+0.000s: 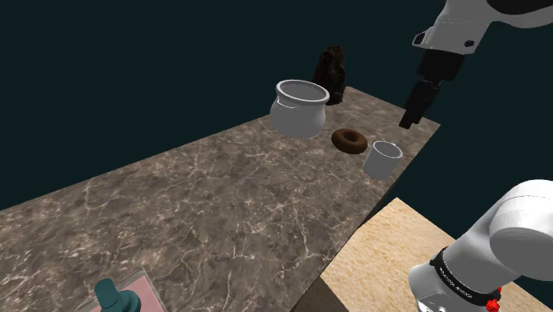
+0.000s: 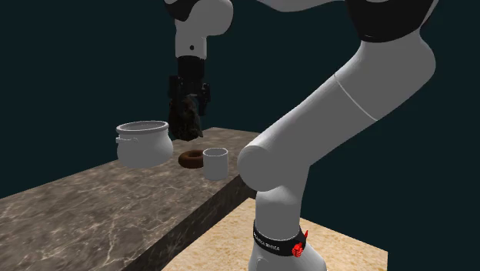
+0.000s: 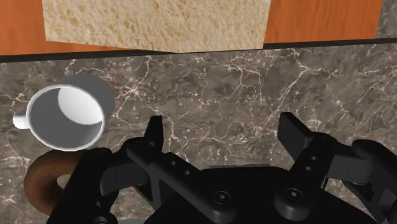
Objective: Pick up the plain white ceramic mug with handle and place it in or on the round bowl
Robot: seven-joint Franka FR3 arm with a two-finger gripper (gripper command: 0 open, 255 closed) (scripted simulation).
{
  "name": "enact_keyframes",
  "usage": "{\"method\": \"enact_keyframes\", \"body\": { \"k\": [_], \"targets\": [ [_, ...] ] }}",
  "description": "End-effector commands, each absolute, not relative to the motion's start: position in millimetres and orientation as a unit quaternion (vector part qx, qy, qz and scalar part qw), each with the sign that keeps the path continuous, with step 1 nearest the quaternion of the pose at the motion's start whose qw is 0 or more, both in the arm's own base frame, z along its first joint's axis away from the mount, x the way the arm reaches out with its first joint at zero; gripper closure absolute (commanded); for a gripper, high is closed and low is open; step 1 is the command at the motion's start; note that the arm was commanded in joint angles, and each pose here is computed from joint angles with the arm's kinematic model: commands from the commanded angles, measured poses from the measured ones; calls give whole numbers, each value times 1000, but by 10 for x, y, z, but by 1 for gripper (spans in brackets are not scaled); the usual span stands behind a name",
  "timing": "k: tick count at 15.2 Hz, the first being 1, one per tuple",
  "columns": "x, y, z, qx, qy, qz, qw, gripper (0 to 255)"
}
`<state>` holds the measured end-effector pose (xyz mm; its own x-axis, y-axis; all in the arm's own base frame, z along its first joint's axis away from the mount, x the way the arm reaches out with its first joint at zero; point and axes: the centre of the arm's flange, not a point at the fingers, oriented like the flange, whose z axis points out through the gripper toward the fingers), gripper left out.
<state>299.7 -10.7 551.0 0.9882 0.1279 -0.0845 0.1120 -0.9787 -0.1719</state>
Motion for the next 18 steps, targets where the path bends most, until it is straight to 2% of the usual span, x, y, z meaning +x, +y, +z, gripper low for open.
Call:
{"method": "enact_keyframes", "body": {
  "k": [1, 16, 18],
  "targets": [
    [2997, -107, 5510, -994, -60, 48, 84, 0],
    [3355, -1011, 4032, -999, -37, -19, 3, 0],
    [3363, -1023, 3963, -999, -37, -20, 2, 0]
  ]
}}
